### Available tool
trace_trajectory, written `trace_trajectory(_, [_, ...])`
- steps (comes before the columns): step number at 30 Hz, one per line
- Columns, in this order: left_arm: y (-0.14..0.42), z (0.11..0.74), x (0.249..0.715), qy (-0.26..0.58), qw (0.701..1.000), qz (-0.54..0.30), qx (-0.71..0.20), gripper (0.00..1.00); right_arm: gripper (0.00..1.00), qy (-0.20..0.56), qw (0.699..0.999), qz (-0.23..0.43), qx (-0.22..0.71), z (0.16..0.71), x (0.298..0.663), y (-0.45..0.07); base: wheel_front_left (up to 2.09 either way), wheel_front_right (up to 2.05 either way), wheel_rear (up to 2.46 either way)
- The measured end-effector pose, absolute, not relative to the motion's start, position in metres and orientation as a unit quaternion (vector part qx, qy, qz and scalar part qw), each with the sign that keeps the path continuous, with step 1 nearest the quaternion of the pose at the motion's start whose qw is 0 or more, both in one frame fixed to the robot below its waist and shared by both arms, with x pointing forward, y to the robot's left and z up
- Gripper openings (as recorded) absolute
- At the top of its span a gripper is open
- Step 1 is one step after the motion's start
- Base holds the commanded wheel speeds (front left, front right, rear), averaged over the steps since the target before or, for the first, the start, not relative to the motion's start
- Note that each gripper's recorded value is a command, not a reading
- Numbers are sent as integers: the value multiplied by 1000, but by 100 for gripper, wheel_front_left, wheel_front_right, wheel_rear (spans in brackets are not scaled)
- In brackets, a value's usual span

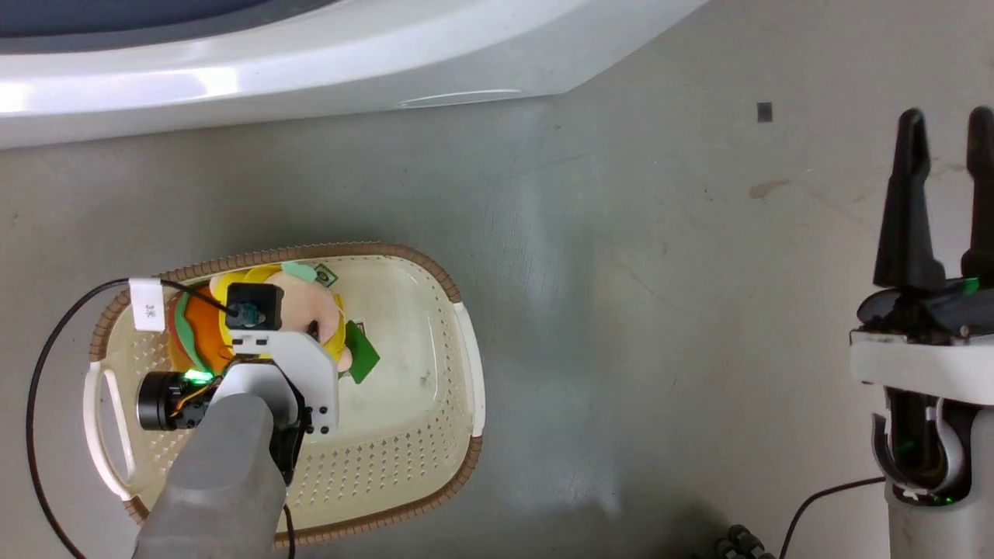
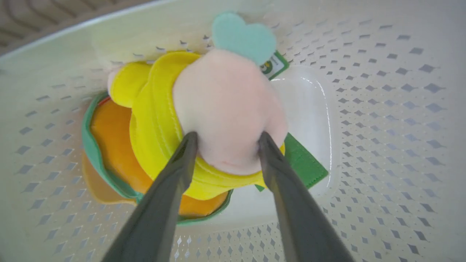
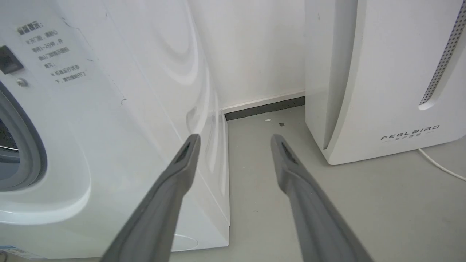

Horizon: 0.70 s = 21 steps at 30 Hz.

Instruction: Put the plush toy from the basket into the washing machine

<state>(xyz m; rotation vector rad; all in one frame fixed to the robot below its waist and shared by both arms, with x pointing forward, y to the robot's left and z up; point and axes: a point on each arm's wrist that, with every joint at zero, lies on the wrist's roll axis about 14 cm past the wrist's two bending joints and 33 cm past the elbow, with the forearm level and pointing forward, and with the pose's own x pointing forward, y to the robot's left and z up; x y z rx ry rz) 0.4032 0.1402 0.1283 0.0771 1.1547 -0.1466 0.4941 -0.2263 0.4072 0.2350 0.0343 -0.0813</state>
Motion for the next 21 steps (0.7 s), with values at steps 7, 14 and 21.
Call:
trace_trajectory(7, [139,122,392,573,815,-73,32,0,100,2,991,-42,124,412,499,-228,0,0,0])
trace_trajectory(14, [134,130,378,589,804,-83,19,0,100,-15,990,-50,131,425,497,-233,0,0,0])
trace_trajectory(21, [133,160,371,572,815,-92,10,0,100,-39,987,-54,143,450,484,-234,0,0,0])
